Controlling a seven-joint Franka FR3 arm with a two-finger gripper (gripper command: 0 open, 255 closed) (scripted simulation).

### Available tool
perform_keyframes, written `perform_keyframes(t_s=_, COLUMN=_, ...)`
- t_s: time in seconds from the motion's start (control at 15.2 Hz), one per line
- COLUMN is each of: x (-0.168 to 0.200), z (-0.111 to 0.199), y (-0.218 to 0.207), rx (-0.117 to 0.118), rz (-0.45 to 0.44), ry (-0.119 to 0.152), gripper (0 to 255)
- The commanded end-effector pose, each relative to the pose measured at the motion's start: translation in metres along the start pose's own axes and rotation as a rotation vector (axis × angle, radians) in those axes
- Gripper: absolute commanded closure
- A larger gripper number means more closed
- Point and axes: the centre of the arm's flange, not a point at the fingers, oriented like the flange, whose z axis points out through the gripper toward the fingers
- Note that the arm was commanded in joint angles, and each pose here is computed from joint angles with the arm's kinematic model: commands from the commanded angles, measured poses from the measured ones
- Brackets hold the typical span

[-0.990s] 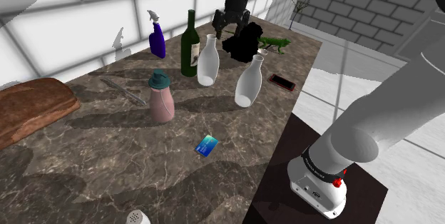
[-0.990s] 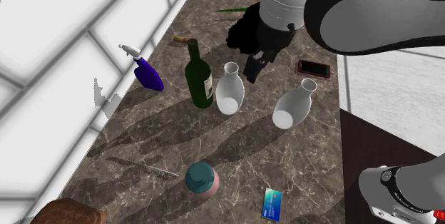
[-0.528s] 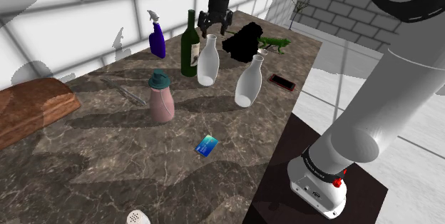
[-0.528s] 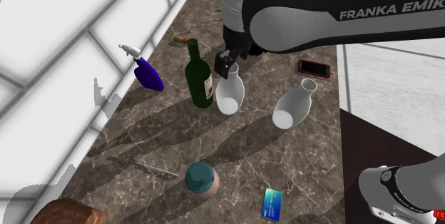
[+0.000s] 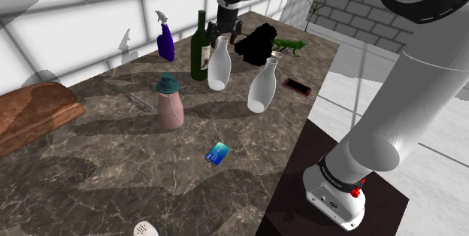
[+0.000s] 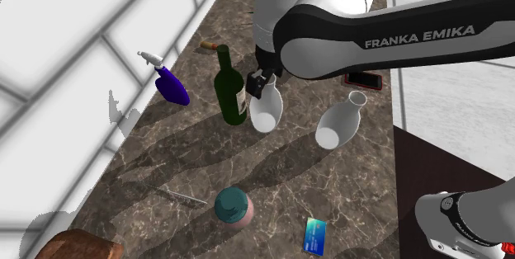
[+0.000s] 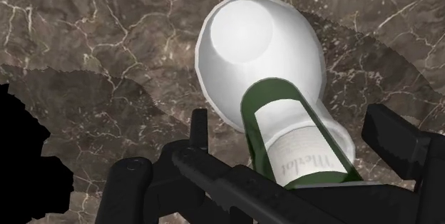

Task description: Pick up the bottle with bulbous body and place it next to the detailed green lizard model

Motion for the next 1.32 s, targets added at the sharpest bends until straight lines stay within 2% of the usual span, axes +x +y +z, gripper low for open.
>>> perform_keyframes(t_s=0.0, x=0.0, z=0.002, y=0.0, rx=0.0, rz=0.0, ry=0.0, gripper=0)
perform_keyframes(t_s=0.33, x=0.0, z=0.002, y=0.0, rx=0.0, rz=0.0, ry=0.0, gripper=0)
perform_keyframes(t_s=0.4, x=0.0, z=0.002, y=0.0, rx=0.0, rz=0.0, ry=0.0, gripper=255)
perform_keyframes(t_s=0.99, x=0.0, z=0.002, y=0.0, rx=0.0, rz=0.0, ry=0.0, gripper=255)
perform_keyframes(t_s=1.25, x=0.001, z=-0.019, y=0.0, rx=0.0, rz=0.0, ry=0.0, gripper=255)
